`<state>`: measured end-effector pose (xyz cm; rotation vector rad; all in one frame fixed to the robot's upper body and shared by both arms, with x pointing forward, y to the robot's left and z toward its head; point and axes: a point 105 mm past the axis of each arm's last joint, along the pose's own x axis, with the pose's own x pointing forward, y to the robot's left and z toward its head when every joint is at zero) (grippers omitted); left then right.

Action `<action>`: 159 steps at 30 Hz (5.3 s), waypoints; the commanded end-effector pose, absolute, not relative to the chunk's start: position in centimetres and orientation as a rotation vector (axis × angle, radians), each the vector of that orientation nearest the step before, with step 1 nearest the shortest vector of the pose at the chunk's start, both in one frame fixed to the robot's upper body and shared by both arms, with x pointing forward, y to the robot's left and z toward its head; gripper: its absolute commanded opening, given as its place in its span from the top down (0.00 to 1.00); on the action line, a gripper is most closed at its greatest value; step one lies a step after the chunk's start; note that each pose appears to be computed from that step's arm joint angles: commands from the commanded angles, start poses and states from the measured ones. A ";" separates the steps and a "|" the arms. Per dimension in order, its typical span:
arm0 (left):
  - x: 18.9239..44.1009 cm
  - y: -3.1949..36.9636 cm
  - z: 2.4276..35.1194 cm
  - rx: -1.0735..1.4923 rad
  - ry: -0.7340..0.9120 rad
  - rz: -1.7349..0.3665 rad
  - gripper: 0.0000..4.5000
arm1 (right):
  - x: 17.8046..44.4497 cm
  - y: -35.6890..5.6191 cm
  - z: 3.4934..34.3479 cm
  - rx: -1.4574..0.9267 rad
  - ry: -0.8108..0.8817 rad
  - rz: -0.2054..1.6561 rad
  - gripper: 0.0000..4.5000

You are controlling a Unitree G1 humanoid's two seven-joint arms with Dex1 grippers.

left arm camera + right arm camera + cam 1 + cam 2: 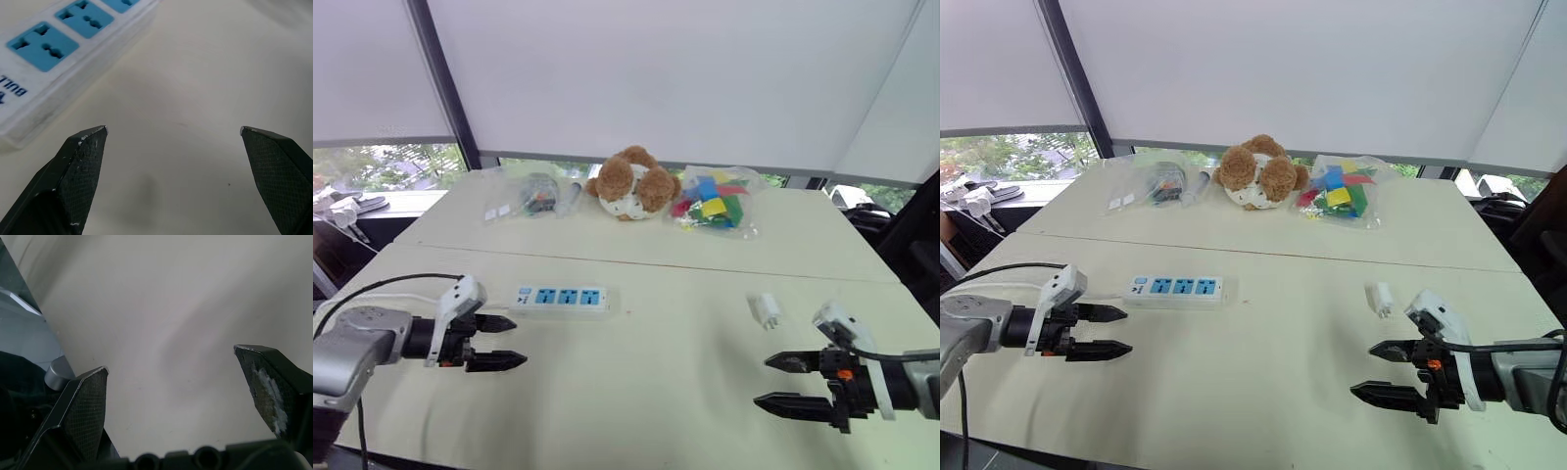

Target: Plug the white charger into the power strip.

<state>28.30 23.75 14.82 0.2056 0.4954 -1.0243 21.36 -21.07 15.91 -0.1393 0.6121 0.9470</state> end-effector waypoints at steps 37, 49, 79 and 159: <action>33.7 25.8 19.0 0.527 0.340 -0.987 0.01 | 22.9 -18.3 18.3 -0.131 0.466 1.015 0.00; 38.9 21.3 18.2 0.899 0.377 -1.211 0.01 | 21.6 -10.9 21.2 -0.129 0.327 1.258 0.00; 37.4 24.5 12.5 0.630 0.555 -1.118 0.01 | 20.5 -12.2 20.4 -0.075 0.382 1.123 0.00; 28.7 9.4 7.1 0.656 0.484 -1.537 0.32 | 38.1 -27.5 16.5 -0.133 1.144 0.271 0.13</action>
